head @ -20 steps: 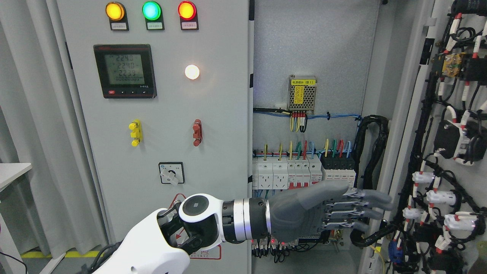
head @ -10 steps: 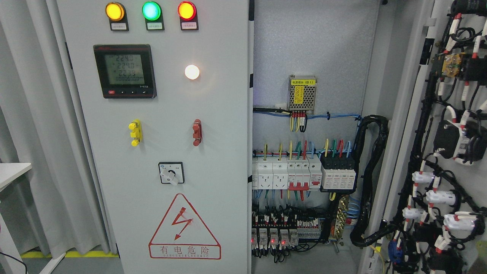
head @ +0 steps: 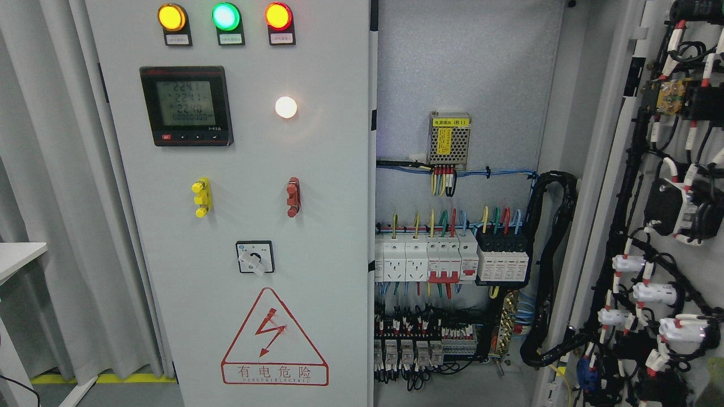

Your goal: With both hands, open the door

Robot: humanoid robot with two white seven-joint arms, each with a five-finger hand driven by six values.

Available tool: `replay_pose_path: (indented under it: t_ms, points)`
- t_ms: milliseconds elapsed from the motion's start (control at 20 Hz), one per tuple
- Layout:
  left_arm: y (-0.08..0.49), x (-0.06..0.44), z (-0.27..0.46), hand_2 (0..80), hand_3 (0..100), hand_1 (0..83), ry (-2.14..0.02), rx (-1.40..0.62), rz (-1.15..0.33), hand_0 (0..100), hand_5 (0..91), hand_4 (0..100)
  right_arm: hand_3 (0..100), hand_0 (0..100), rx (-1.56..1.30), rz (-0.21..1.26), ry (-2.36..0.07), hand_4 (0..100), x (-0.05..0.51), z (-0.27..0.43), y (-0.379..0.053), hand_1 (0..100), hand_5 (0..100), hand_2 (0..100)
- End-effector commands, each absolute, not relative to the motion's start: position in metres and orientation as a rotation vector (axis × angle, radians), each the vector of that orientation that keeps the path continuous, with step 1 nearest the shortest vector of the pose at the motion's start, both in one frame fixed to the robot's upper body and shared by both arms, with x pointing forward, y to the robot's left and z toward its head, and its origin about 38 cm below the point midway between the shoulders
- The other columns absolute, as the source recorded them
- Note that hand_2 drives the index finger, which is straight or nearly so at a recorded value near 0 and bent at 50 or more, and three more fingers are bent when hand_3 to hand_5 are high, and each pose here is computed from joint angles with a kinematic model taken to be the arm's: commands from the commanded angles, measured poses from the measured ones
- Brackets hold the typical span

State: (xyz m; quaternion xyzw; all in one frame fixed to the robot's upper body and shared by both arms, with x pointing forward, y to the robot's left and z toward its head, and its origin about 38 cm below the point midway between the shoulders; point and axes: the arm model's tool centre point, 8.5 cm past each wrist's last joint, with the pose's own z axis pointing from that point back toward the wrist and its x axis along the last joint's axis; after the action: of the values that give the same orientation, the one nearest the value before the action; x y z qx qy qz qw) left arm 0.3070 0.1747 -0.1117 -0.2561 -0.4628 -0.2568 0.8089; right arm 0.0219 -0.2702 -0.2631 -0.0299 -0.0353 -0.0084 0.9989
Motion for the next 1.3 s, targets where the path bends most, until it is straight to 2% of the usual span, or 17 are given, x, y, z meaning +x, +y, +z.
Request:
replay_pose_path:
  t_ms: [0,150,250,501,851,1051,1251]
  points:
    - [0.226,0.116,-0.246,2.8,3,0.0,-0.349,-0.358,-0.087,30,0.0,4,0,22,-0.066,0.052,-0.144,0,0.034,-0.261,-0.272,0,0,0]
    - [0.244,0.091,-0.251,2.7,3,0.0,-0.287,-0.276,0.097,30,0.0,4,0,22,-0.055,0.086,-0.235,0,0.050,-0.255,-0.267,0,0,0]
    - [0.249,0.087,-0.252,2.7,3,0.0,-0.276,-0.243,0.128,30,0.0,4,0,22,-0.039,0.124,-0.320,0,0.062,-0.247,-0.257,0,0,0]
    - [0.260,0.066,-0.253,2.8,3,0.0,-0.215,-0.218,0.109,30,0.0,4,0,22,0.046,0.286,-0.593,0,0.099,-0.197,-0.221,0,0,0]
    - [0.276,0.051,-0.252,2.7,3,0.0,-0.190,-0.206,0.066,30,0.0,4,0,22,0.152,0.333,-0.951,0,0.150,-0.100,-0.177,0,0,0]
    - [0.280,0.047,-0.252,2.7,3,0.0,-0.169,-0.190,0.042,30,0.0,4,0,22,0.261,0.380,-1.097,0,0.151,-0.047,-0.141,0,0,0]
    - [0.296,0.042,-0.254,2.8,3,0.0,-0.150,0.002,0.059,30,0.0,4,0,22,0.302,0.385,-1.213,0,0.160,-0.009,-0.131,0,0,0]
